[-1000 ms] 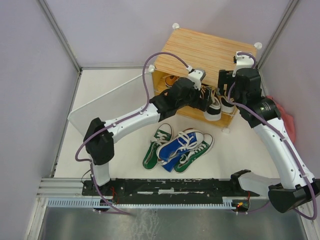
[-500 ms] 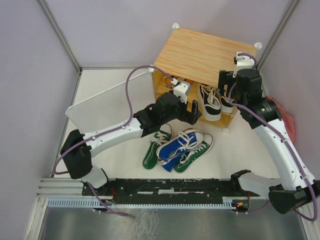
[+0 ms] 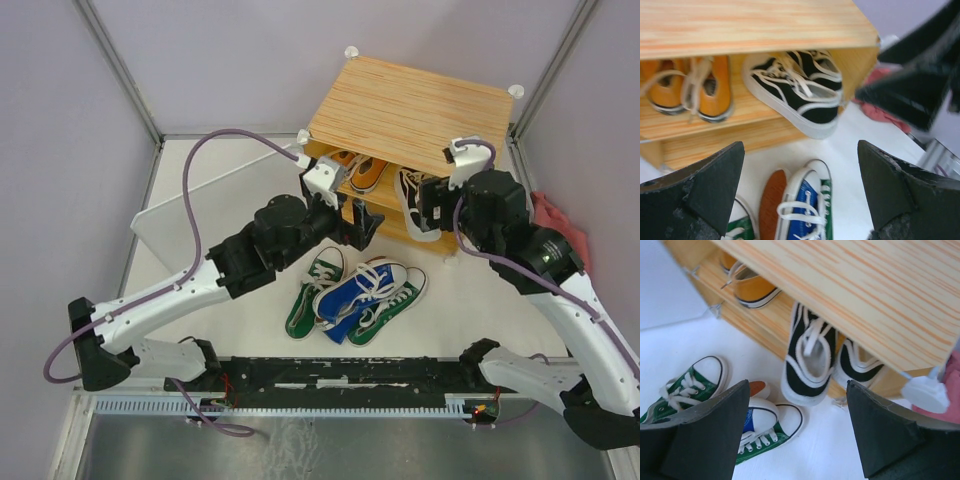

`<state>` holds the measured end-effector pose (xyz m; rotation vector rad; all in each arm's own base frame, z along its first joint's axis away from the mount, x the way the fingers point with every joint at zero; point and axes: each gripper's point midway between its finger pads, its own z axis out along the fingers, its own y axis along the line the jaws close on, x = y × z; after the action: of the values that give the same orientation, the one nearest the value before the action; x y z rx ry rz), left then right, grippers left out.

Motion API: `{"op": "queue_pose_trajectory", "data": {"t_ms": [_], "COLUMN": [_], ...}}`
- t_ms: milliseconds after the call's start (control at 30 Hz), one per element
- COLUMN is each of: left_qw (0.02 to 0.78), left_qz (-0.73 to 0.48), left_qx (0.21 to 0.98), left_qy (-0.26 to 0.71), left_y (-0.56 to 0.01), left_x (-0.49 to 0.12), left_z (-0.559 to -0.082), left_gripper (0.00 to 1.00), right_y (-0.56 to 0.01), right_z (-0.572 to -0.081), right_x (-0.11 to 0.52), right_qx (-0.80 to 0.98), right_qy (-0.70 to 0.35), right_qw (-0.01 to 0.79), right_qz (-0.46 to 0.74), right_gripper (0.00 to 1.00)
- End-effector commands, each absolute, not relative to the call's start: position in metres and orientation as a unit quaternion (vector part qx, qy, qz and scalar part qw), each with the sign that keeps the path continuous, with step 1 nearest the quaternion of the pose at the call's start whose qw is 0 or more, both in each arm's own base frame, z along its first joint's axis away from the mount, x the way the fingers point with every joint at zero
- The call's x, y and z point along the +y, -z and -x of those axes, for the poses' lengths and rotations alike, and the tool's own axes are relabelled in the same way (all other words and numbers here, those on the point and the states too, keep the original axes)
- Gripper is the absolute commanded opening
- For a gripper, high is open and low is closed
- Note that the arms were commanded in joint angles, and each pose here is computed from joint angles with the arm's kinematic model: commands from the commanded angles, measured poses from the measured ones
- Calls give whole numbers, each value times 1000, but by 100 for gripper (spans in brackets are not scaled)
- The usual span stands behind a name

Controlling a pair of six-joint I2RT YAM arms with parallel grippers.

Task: Place and organize the shoes in the shoe cabinet
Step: Place the shoe in the shoe cabinet.

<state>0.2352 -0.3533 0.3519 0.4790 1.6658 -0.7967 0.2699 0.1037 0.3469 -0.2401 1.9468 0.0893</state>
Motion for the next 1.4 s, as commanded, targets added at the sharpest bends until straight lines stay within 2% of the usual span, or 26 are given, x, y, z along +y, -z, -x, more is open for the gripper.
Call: {"op": "queue_pose_trajectory", "data": {"t_ms": [0,100,233,533,733,867,967,1100,1233,1267,1367], "left_qw": [664,691,696,754,765,759,748,738,724,721,714], "left_qz": [-172,-148,-111,-65,-40,-26,-27,-36,-42,-42,-41], "left_qx": [685,676,670,626,628,641,654,667,682,686,693], "left_qy": [246,209,231,187,136,114,108,103,92,91,90], "left_y": [-398,-412,-421,-467,-453,-434,-417,-401,-384,-380,-368], "left_x": [-309,-293,-276,-233,-208,-193,-192,-194,-195,-194,-193], "left_z": [-259,-276,-316,-368,-398,-416,-427,-435,-439,-439,-438], "left_gripper": [99,99,99,99,99,99,99,99,99,99,100], "right_y": [-331,-305,-276,-254,-238,-233,-237,-240,-246,-247,-255], "right_z": [-256,-257,-269,-293,-307,-309,-309,-312,-314,-315,-316], "right_x": [116,117,118,119,120,113,108,103,101,101,102], "right_qx": [833,843,853,841,832,827,817,799,787,783,773], "right_qy": [-37,-28,-2,27,47,64,67,71,69,67,54], "right_qw": [539,526,511,535,548,556,571,596,613,618,632], "right_qz": [115,111,103,79,66,51,39,27,16,10,-10], "right_gripper": [85,85,86,87,86,80,70,49,6,2,2]}}
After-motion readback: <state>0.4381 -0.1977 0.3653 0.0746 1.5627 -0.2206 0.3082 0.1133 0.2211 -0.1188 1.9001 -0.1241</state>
